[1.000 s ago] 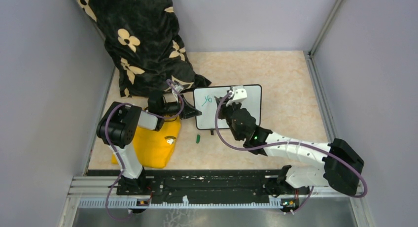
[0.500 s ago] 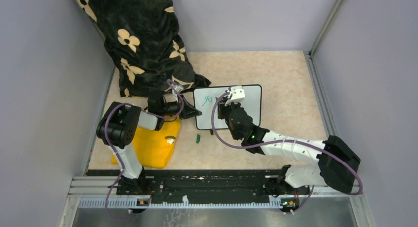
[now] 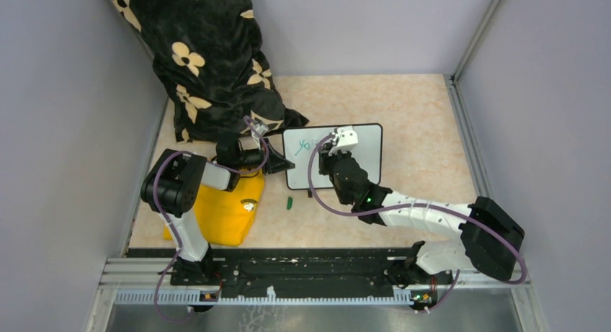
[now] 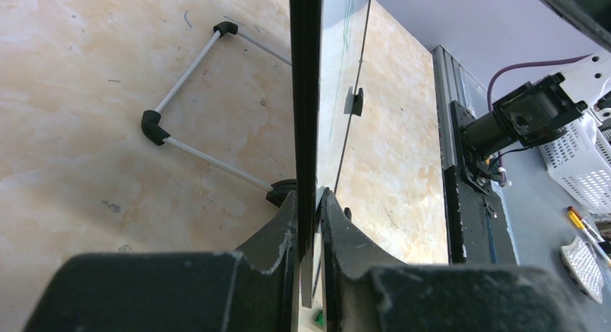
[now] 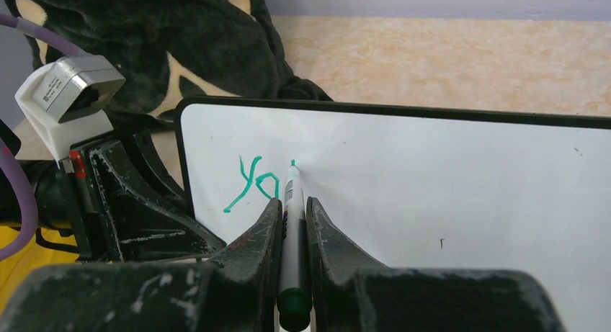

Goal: Write a sentence on the whiteboard

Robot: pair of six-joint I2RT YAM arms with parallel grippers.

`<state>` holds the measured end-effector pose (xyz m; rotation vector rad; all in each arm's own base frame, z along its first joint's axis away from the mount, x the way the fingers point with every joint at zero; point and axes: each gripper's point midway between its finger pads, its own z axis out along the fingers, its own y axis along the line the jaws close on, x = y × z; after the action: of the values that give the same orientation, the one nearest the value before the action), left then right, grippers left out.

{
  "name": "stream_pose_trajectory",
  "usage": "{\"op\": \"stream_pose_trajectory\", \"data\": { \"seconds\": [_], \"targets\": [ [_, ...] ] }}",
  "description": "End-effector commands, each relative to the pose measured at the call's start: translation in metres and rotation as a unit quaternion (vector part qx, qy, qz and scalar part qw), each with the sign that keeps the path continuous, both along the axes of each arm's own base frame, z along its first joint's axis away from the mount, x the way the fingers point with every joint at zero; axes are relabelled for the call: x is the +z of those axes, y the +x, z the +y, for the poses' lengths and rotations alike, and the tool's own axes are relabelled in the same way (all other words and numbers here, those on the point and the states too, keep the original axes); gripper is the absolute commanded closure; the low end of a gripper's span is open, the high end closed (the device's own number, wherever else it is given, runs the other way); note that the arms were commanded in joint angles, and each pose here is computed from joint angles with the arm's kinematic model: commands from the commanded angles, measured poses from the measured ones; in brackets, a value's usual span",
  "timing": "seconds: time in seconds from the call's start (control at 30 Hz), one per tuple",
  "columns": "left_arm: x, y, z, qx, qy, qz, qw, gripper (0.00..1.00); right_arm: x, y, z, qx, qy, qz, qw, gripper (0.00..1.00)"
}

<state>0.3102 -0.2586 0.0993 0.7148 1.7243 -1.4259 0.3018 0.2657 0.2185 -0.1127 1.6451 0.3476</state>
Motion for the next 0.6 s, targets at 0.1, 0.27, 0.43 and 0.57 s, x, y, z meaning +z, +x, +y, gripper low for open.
{"op": "stream_pose_trajectory", "data": {
  "seconds": [0.1, 0.27, 0.43, 0.57],
  "targets": [
    [-0.010, 0.005, -0.002, 0.013, 0.018, -0.005, 1.000, 1.00, -0.009, -0.003, -0.008, -0.005, 0.012, 0.009, 1.000, 1.00],
    [-0.010, 0.005, -0.002, 0.013, 0.017, -0.006, 1.000, 1.00, -0.017, -0.007, -0.013, -0.007, 0.012, 0.018, 1.000, 1.00],
    [-0.009, 0.004, -0.002, 0.013, 0.017, -0.007, 1.000, 1.00, -0.019, -0.008, -0.021, -0.018, 0.010, 0.018, 1.000, 1.00],
    [-0.010, 0.005, -0.002, 0.014, 0.018, -0.007, 1.000, 1.00, -0.016, -0.009, -0.029, -0.028, 0.009, 0.015, 0.999, 1.00]
  ]
}}
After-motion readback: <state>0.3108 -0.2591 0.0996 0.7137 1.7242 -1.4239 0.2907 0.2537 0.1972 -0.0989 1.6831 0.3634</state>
